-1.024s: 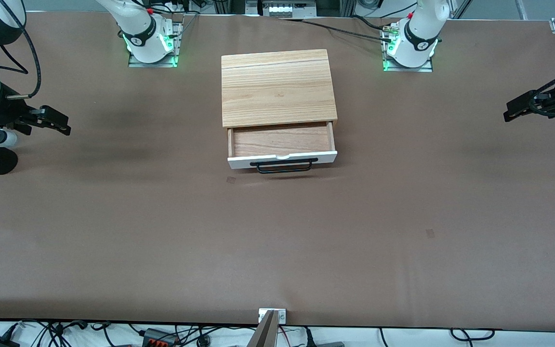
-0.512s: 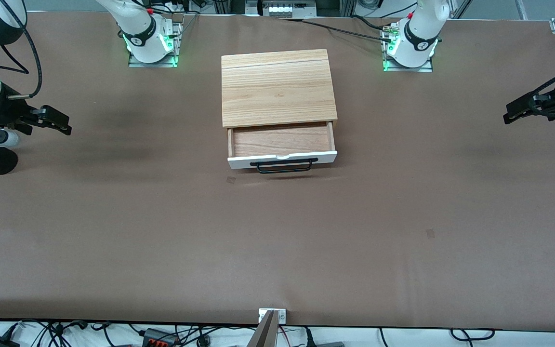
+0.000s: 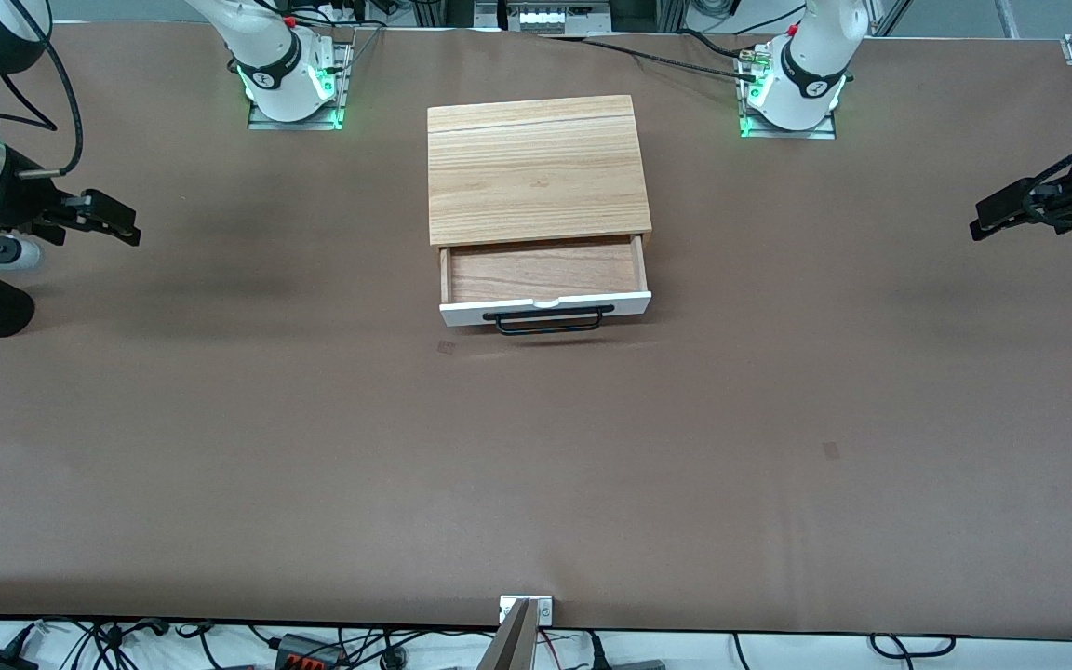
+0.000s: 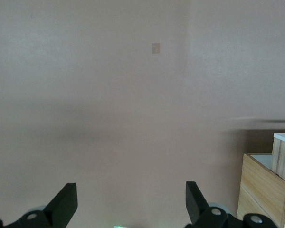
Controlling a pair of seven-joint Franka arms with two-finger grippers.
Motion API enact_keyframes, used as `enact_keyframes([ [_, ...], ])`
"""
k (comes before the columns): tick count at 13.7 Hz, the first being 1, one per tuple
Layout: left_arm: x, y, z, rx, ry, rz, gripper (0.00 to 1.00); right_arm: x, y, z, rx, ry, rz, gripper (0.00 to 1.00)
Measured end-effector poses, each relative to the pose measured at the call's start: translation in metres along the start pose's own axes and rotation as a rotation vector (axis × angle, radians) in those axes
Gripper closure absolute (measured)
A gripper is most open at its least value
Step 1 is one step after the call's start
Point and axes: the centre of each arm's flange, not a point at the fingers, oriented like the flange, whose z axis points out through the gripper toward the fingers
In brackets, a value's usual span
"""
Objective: Pull top drawer with both arms simultaneously
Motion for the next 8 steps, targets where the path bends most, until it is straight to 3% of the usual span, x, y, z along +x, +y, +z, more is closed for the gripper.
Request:
enact_keyframes([
  [8,0.0002,0.0000,0.0009,0.000,-0.002,0.000,0.00,-0.0039,0.0006,-0.0041,-0.001,0.006,-0.016,0.00],
])
